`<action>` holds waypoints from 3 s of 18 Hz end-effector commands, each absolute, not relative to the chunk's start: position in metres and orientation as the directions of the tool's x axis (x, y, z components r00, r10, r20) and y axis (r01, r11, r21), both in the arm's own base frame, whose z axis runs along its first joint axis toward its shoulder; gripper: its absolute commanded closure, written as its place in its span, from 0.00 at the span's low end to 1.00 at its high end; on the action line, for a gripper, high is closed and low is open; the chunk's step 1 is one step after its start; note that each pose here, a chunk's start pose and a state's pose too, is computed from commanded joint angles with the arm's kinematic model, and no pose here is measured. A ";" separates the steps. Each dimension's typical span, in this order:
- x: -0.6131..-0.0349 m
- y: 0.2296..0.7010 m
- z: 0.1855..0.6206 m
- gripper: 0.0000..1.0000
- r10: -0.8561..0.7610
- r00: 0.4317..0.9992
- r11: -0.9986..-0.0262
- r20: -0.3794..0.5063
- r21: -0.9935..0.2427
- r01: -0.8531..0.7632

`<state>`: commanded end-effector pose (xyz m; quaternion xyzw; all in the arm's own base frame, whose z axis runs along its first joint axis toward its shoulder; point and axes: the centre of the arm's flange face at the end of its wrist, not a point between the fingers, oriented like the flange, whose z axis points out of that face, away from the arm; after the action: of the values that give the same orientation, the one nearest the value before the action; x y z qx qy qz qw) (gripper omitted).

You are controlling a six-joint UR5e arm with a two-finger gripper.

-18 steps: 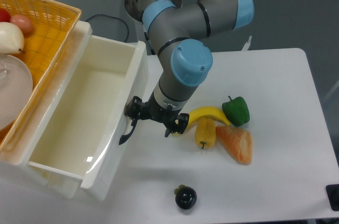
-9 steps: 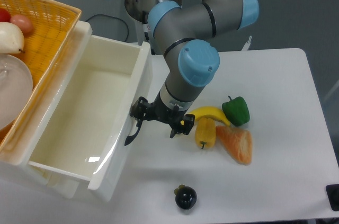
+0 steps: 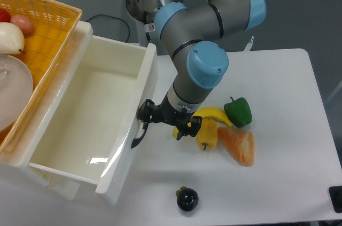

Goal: Slide open the top white drawer
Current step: 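Continue pulling the drawer fully open toward the vegetables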

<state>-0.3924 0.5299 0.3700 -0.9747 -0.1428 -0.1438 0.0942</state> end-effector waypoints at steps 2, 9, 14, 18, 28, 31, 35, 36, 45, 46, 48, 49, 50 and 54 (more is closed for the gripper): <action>-0.394 0.529 0.370 0.00 0.254 0.917 -0.940 0.307 -0.143 0.308; -0.394 0.529 0.368 0.00 0.255 0.916 -0.941 0.311 -0.140 0.309; -0.394 0.528 0.368 0.00 0.256 0.914 -0.940 0.314 -0.140 0.311; -0.394 0.528 0.364 0.00 0.258 0.911 -0.940 0.322 -0.136 0.314; -0.392 0.529 0.354 0.00 0.263 0.901 -0.939 0.345 -0.122 0.321; -0.392 0.529 0.356 0.00 0.267 0.894 -0.934 0.360 -0.130 0.331; -0.395 0.526 0.356 0.00 0.275 0.883 -0.929 0.381 -0.132 0.346; -0.401 0.521 0.357 0.00 0.284 0.877 -0.924 0.387 -0.136 0.359; -0.409 0.513 0.359 0.00 0.299 0.856 -0.912 0.422 -0.138 0.387; -0.408 0.513 0.359 0.00 0.299 0.854 -0.911 0.427 -0.138 0.388; -0.408 0.513 0.357 0.00 0.300 0.851 -0.911 0.431 -0.135 0.389; -0.408 0.513 0.357 0.00 0.300 0.851 -0.911 0.431 -0.135 0.389; -0.410 0.512 0.358 0.00 0.302 0.851 -0.910 0.429 -0.136 0.392; -0.419 0.505 0.363 0.00 0.308 0.855 -0.905 0.417 -0.149 0.399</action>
<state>-0.4191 0.5047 0.3627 -0.9561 -0.1850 -0.1957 0.1158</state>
